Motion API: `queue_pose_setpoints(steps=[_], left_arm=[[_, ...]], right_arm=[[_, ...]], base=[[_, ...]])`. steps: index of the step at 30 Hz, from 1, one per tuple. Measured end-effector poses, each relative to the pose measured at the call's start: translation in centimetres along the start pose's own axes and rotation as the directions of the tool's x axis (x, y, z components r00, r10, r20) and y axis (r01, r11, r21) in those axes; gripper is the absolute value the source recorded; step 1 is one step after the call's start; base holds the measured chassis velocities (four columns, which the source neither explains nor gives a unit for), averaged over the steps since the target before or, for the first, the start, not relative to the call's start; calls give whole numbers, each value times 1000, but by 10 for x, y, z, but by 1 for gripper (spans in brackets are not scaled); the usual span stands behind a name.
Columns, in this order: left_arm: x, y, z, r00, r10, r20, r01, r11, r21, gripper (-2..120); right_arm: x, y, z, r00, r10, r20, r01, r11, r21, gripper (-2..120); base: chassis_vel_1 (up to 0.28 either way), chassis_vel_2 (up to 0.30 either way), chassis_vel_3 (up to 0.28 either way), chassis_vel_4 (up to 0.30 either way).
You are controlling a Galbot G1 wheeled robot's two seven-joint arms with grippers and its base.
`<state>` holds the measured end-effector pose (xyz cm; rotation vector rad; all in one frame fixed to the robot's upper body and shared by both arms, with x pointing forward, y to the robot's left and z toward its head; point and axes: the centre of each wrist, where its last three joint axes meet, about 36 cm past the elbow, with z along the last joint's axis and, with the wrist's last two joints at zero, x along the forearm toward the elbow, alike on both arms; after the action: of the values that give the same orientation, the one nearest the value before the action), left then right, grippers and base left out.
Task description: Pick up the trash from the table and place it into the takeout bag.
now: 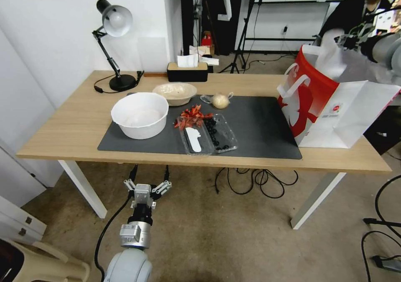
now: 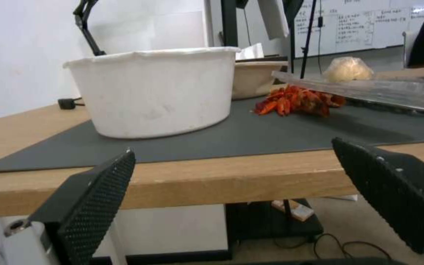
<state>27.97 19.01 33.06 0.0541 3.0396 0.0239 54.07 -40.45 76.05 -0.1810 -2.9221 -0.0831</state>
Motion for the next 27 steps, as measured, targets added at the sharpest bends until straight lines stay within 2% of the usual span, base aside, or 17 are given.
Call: queue_pose_setpoints(steps=[2, 4, 5, 6, 9, 14, 17, 18, 21, 22, 26, 27], left_arm=[[0, -1, -1, 1000, 2, 1, -2, 1000, 2, 100], [0, -1, -1, 1000, 2, 2, -2, 1000, 2, 100], [0, -1, -2, 1000, 3, 3, -3, 1000, 3, 100], [0, -1, -2, 1000, 3, 3, -3, 1000, 3, 100], [1, -1, -2, 1000, 4, 3, -4, 1000, 1, 100], [2, -1, -3, 1000, 4, 2, -4, 1000, 1, 100], [2, -1, -3, 1000, 3, 3, -3, 1000, 1, 100], [2, -1, -3, 1000, 3, 3, -3, 1000, 1, 100], [2, 1, -4, 1000, 0, 4, 0, 1000, -1, 100], [2, 1, -4, 1000, 0, 4, 0, 1000, -1, 100], [3, 1, -5, 1000, -4, 5, 4, 1000, -1, 100], [3, 1, -5, 1000, -4, 5, 4, 1000, -1, 100]], right_arm=[[4, -1, -3, 1000, 0, 12, 0, 1000, 0, 62], [5, -1, -5, 1000, 0, 18, 0, 1000, -1, 66], [18, 1, -20, 998, -9, 67, 10, 1000, -5, 79], [18, 1, -20, 998, -9, 67, 10, 1000, -5, 79], [51, 12, -43, 985, -67, 162, 64, 998, 26, 98], [77, 30, -41, 963, -146, 225, 134, 989, 69, 100], [105, 50, -15, 939, -230, 254, 214, 973, 90, 100], [105, 50, -15, 939, -230, 254, 214, 973, 90, 100], [127, 60, 17, 925, -280, 258, 262, 960, 102, 100], [127, 60, 17, 925, -280, 258, 262, 960, 102, 100], [141, 63, 83, 890, -354, 287, 329, 935, 134, 100], [141, 63, 83, 890, -354, 287, 329, 935, 134, 100]], base=[[0, 0, 0, 0], [0, 0, 0, 0], [0, 0, 0, 0], [0, 0, 0, 0], [0, 0, 0, 0], [0, 0, 0, 0], [0, 0, 0, 0], [0, 0, 0, 0], [0, 0, 0, 0], [0, 0, 0, 0], [0, 0, 0, 0], [0, 0, 0, 0]])
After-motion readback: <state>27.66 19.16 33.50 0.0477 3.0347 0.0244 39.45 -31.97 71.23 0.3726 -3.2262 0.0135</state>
